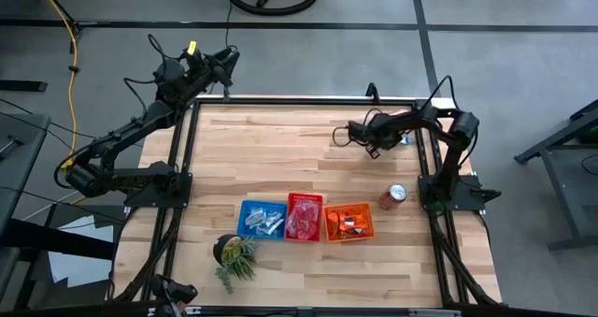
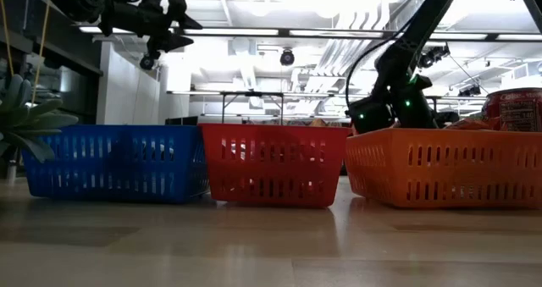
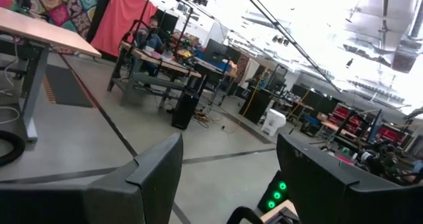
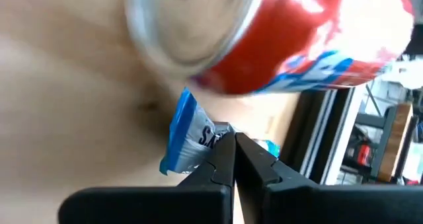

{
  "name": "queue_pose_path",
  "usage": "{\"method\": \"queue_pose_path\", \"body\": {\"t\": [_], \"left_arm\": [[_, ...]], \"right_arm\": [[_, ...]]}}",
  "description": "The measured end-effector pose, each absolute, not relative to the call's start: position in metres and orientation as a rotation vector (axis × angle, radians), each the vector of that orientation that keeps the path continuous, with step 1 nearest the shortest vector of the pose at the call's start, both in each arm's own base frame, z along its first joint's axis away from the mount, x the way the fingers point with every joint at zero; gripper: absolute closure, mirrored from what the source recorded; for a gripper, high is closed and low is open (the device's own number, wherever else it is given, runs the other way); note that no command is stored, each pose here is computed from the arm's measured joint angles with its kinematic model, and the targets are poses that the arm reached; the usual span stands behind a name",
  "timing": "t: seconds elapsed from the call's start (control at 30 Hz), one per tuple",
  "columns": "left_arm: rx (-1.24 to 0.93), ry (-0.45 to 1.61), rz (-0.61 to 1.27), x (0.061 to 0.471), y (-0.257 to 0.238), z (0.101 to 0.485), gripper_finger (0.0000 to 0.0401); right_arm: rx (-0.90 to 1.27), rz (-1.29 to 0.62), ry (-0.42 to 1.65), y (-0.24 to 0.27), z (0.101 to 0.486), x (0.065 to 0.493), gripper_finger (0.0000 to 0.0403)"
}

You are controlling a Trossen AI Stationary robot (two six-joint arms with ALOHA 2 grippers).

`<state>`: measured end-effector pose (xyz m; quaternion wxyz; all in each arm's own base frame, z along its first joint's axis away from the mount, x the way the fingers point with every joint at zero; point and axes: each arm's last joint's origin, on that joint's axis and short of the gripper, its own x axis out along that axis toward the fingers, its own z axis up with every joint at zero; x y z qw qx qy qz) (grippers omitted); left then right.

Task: Sort candy
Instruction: Put the white candy pack into the blue bin

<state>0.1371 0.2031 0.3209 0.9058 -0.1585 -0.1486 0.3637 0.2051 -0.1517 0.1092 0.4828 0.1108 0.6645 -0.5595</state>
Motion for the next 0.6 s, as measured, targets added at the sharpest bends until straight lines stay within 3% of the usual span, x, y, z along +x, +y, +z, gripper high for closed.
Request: {"method": "queue_pose_path", "body": {"t": [0.3, 0.6], "left_arm": [[-0.328, -0.314, 0.778, 0.137, 0.203, 0.321, 0.0169], [-0.359, -0.335, 0.828, 0.136, 0.204, 0.32, 0.0169]], "right_arm": [[0.253, -1.164, 1.525, -0.11, 0.124, 0.238, 0.0403], [0.149, -0.981, 1.215, -0.082, 0.201, 0.24, 0.0403]]}}
